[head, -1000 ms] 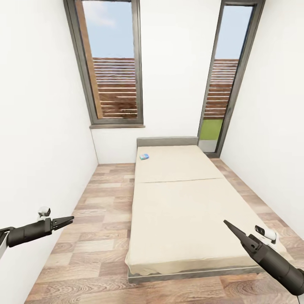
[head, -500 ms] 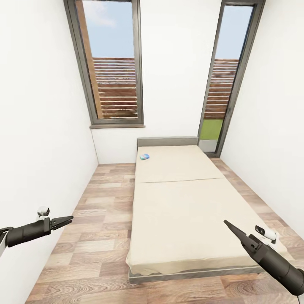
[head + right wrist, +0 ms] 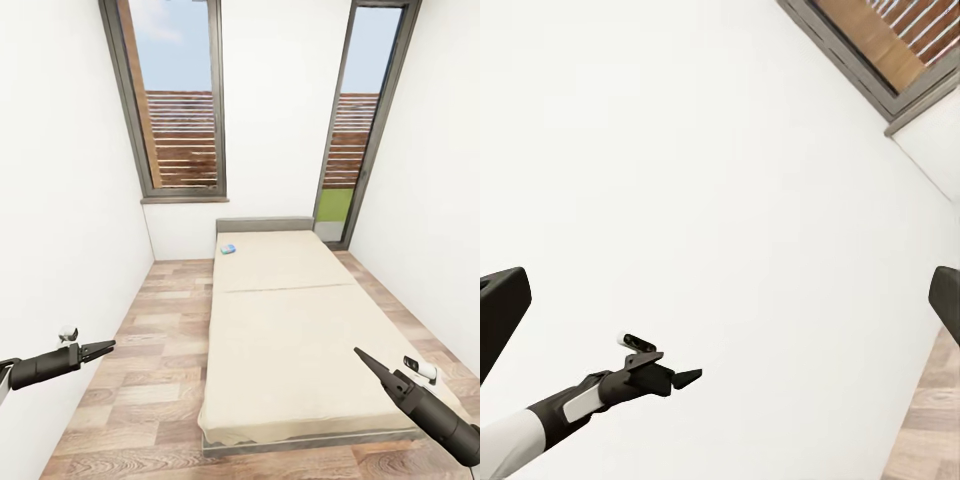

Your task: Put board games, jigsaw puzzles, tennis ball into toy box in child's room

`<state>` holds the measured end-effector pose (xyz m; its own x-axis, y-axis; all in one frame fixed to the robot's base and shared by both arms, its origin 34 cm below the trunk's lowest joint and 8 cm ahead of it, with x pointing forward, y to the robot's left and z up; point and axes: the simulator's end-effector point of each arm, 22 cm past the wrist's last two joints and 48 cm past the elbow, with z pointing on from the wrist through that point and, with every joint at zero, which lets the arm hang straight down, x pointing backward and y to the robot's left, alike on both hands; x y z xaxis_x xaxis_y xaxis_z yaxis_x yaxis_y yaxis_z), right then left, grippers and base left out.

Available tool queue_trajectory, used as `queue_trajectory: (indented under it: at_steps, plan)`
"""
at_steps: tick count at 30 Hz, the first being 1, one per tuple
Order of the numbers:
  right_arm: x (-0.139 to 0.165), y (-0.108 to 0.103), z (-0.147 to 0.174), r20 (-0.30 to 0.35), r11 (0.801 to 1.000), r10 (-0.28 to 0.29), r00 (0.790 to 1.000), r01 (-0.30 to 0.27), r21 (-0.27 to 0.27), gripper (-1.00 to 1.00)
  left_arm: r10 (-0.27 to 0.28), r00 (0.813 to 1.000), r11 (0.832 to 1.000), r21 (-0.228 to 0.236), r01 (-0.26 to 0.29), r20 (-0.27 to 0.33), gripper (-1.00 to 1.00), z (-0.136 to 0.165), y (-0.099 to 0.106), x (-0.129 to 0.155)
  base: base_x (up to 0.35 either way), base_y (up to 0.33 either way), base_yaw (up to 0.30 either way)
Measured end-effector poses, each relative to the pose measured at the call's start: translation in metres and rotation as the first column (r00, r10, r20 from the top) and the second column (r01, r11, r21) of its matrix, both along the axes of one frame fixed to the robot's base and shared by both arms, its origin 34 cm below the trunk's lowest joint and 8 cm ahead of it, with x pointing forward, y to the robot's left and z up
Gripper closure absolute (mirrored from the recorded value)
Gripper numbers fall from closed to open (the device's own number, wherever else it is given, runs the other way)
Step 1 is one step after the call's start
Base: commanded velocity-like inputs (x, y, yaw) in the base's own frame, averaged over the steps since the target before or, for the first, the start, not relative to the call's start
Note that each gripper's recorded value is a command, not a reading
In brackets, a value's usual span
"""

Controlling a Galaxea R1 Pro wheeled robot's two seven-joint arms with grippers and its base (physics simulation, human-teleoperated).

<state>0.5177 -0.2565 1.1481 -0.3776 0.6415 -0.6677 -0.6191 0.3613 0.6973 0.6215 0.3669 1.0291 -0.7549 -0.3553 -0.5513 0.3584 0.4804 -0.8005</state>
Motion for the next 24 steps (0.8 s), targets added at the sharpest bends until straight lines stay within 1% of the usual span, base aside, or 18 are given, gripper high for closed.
queue_trajectory:
  at_steps: [5, 9, 15, 24]
  plan:
    - [-0.0001, -0.0002, 0.0003, 0.001, 1.0, 0.0, 1.0, 0.0, 0.0, -1.0, 0.0, 1.0, 1.0, 0.0, 0.0, 0.0, -1.0, 0.0001, 0.0004, -0.0002, 0.248, 0.012, -0.014]
    - [0.0, -0.0001, 0.0003, 0.0, 1.0, 0.0, 1.0, 0.0, 0.0, -1.0, 0.0, 1.0, 1.0, -0.001, 0.0, 0.003, -1.0, 0.0011, 0.0002, 0.0002, 0.166, 0.032, -0.151]
    - [-0.0003, -0.0001, 0.0011, 0.001, 1.0, 0.0, 1.0, 0.0, 0.001, -1.0, 0.0, 1.0, 1.0, -0.002, 0.0, 0.007, -1.0, 0.0033, 0.0008, 0.0, 0.05, 0.01, -0.18]
    - [0.0001, 0.0009, 0.0008, 0.001, 1.0, 0.001, 1.0, -0.001, -0.002, -1.0, -0.001, 1.0, 1.0, -0.002, 0.001, 0.009, -1.0, 0.0044, 0.0012, 0.0002, 0.008, 0.001, -0.033]
